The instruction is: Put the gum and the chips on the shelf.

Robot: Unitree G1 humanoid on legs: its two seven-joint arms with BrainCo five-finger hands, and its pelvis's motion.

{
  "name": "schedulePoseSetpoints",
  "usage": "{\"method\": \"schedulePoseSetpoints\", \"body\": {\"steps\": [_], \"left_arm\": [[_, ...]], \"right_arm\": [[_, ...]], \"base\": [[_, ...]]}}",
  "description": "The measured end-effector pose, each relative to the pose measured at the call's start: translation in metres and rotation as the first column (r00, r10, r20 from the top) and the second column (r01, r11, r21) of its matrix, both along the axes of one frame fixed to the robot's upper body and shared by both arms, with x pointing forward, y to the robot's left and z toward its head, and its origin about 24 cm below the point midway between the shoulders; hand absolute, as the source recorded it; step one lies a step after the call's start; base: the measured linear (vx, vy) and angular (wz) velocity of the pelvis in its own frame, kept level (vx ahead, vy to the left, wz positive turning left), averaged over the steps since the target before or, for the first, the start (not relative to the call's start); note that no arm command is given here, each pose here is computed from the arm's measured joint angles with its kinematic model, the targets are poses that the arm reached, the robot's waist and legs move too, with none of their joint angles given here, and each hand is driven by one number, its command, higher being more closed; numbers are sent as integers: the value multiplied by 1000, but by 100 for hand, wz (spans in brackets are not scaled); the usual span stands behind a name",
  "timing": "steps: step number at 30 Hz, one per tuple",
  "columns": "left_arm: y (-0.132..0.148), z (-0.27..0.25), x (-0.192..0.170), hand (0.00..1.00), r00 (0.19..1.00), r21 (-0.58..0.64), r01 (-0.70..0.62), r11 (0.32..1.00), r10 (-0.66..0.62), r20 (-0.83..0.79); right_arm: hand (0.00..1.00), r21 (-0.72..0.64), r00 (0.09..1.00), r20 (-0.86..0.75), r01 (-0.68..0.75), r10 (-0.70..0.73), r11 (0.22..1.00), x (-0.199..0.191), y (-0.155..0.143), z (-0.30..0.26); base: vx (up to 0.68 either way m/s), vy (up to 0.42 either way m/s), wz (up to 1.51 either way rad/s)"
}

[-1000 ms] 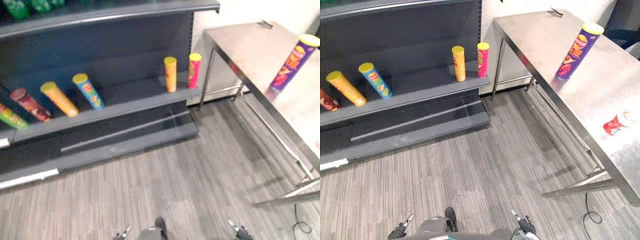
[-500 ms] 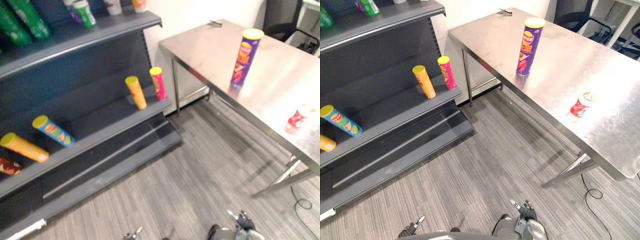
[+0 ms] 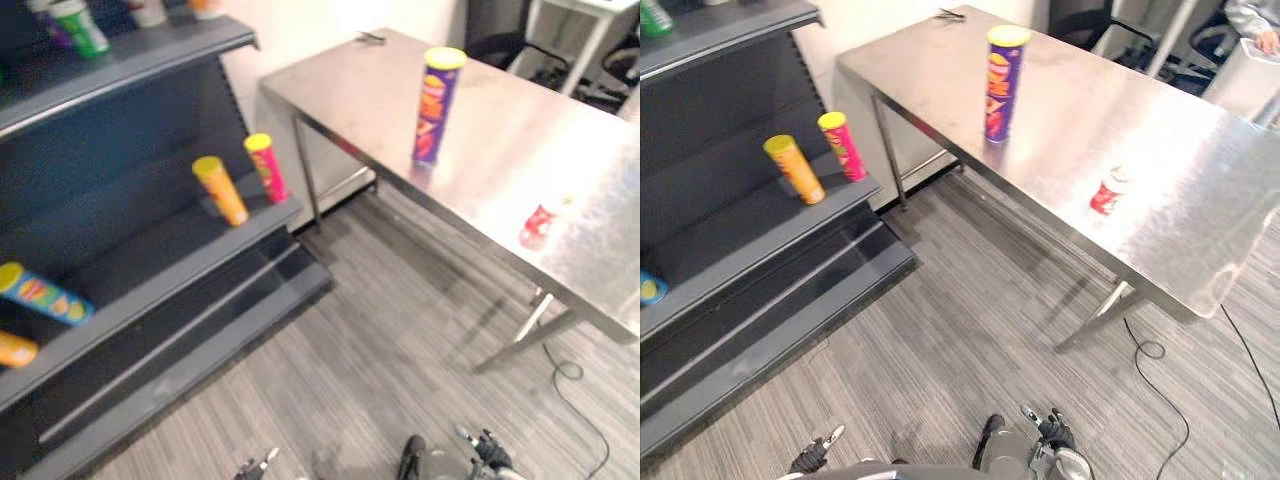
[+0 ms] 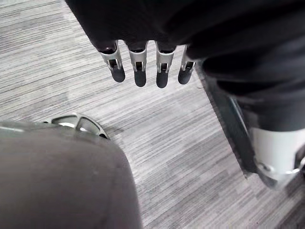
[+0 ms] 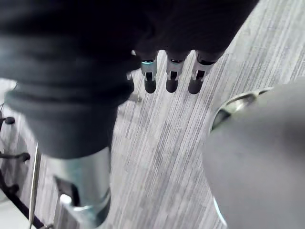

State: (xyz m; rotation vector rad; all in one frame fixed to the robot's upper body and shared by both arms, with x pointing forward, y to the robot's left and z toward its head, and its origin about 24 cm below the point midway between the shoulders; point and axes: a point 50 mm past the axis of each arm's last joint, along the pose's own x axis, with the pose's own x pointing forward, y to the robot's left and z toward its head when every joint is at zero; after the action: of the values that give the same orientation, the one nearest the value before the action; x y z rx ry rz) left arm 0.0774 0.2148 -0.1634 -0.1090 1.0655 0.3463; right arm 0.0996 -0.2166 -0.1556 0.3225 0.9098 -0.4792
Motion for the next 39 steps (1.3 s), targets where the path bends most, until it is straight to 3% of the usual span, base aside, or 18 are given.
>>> {"method": "schedulePoseSetpoints", "body": {"steps": [5,11,18,22,27,33,39], "left_arm": [[-7,-1,-2,0,993,-50,-110,993,112,24],[-5,1,3,0,989,-52,-131,990,134,62],[-7,0,1,0,987,-58,-148,987,152,58],[12,4,4,0,990,-21,-119,993,120,69],[4,1,4,0,997,-30,-60,998,61,45],[-5,0,4,0,999,-39,-8,999,9,37],[-12,-2,1,0,1000,-59,14,998,-13,24]], "right_arm": [[0,-33,996,-68,62,-64,998,-26,-20,-3],[0,-71,962,-145,225,-233,972,-63,-39,-4],[0,-72,953,-117,271,-278,960,-61,-43,-3],[0,34,956,-127,272,-265,962,-58,-6,-12],[0,47,966,-85,250,-245,967,-38,-5,-10],[0,37,958,-101,275,-270,961,-45,-9,-10],[0,-49,899,-86,428,-430,903,-60,-52,-1]], "base": [[162,-116,-101],[238,20,-92],[270,305,-82],[254,304,-62],[191,232,-95],[125,28,-32],[74,-56,14]]}}
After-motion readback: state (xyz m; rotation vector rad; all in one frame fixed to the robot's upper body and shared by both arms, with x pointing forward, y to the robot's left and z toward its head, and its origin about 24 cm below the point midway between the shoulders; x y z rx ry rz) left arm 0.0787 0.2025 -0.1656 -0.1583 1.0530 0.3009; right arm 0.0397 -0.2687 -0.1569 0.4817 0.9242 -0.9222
